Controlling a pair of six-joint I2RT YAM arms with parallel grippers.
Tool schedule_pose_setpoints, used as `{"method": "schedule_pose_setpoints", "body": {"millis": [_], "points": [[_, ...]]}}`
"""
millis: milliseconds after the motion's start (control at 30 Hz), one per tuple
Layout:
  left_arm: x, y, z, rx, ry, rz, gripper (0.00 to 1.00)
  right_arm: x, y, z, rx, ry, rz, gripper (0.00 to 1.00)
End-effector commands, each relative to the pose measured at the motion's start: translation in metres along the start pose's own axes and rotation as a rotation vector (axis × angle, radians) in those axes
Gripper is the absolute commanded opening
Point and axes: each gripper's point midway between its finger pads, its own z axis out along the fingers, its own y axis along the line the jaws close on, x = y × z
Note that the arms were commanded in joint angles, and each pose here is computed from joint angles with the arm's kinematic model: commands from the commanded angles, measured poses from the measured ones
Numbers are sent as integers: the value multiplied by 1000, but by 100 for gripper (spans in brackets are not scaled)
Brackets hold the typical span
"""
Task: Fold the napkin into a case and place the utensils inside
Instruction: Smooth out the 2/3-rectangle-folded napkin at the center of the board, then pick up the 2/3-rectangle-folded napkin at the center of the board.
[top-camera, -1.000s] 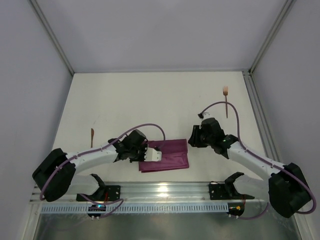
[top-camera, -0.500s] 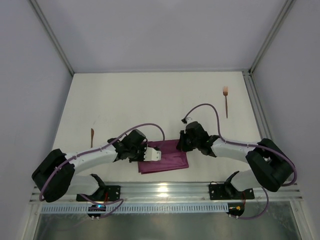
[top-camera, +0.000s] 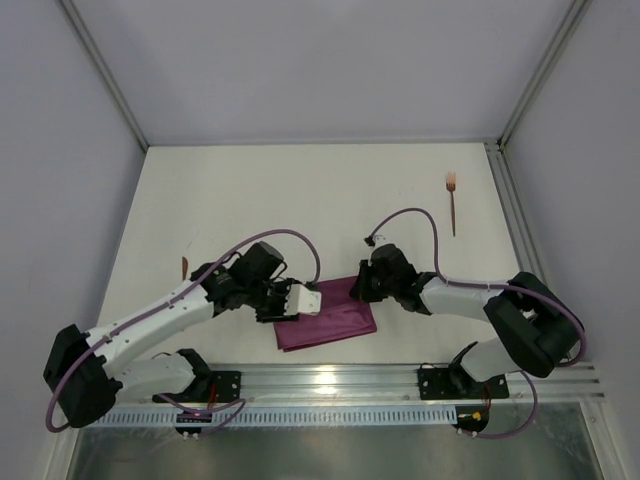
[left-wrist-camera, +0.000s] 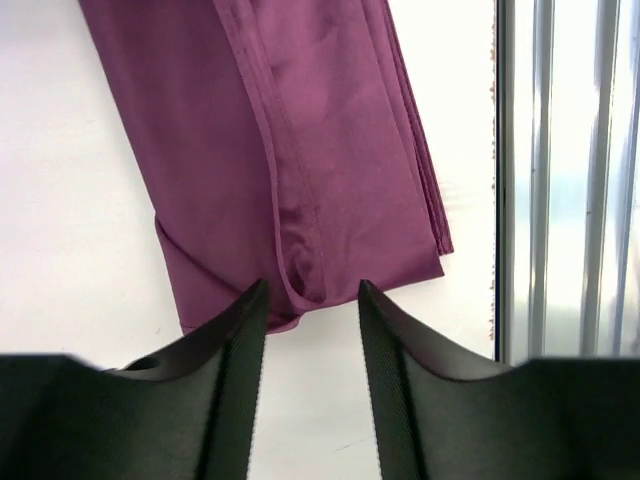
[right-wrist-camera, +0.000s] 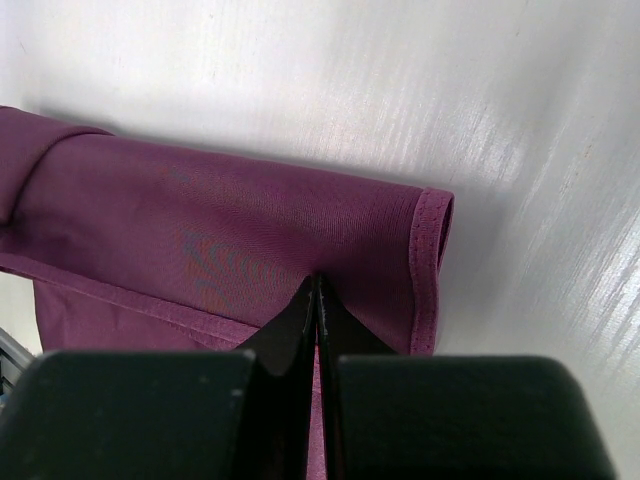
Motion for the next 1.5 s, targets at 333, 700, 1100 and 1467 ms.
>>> {"method": "schedule_pose_setpoints", "body": {"millis": [333,700,1100,1467], "points": [[46,33,50,-144,144,-121,13,0,-2,-4,10,-12,7,4],[80,1,56,-84,200,-109,13,-14,10,-11,-24,-43,-39,4],[64,-5,50,-67,118,-133,14,-58,112,-114,-403,-366,-953,47],[59,-5,45,-61,99,-142,15,52,71,-80,-517,-18,-1681,59]]}}
